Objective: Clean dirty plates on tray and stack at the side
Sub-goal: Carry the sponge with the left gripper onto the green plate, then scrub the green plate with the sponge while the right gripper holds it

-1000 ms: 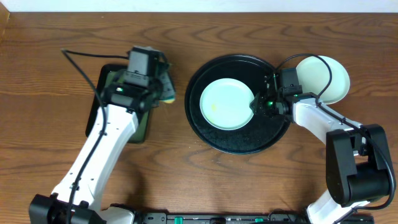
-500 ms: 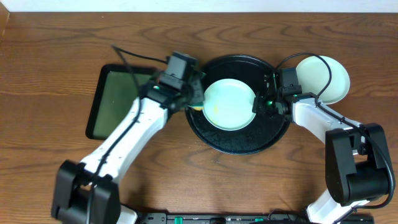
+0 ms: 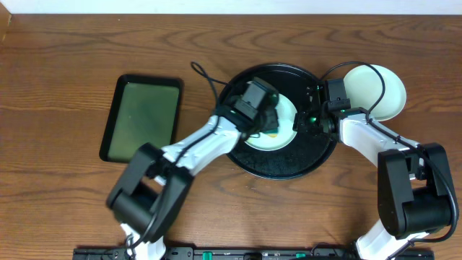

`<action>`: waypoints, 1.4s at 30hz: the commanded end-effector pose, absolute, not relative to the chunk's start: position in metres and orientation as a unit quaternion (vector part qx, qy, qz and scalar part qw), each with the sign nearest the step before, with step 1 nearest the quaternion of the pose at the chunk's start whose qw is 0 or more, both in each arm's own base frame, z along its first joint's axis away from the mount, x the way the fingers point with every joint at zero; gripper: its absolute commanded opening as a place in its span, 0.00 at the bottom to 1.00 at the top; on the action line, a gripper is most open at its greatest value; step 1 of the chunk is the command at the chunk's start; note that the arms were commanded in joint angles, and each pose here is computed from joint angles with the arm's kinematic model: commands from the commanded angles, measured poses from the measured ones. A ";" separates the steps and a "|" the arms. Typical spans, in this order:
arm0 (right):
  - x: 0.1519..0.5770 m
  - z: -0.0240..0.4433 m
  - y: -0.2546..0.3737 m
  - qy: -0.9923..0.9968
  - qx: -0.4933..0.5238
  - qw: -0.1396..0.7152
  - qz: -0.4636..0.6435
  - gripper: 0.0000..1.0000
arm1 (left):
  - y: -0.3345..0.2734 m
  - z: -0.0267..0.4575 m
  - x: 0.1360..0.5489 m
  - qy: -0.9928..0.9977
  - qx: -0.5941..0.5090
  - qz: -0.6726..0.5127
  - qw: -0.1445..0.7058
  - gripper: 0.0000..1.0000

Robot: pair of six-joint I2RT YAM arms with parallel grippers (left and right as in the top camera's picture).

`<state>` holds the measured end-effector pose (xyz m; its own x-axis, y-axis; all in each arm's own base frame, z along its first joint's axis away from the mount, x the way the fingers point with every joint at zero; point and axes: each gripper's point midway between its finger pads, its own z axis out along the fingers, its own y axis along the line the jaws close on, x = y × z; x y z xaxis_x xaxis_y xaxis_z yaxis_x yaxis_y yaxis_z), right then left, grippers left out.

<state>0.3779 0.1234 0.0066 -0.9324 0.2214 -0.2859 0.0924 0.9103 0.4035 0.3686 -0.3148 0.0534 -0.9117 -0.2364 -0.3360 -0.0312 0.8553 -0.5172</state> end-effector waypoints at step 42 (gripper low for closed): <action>0.374 -0.004 0.114 0.969 0.094 0.151 0.171 0.01 | -0.300 0.023 0.365 0.959 -0.063 -0.167 0.222 0.41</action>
<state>0.3763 0.1232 0.0061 -0.9346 0.2212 -0.2784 0.0957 0.9106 0.4020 0.3671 -0.3021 0.0359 -0.8913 -0.2045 -0.4047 -0.0404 0.9248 -0.3783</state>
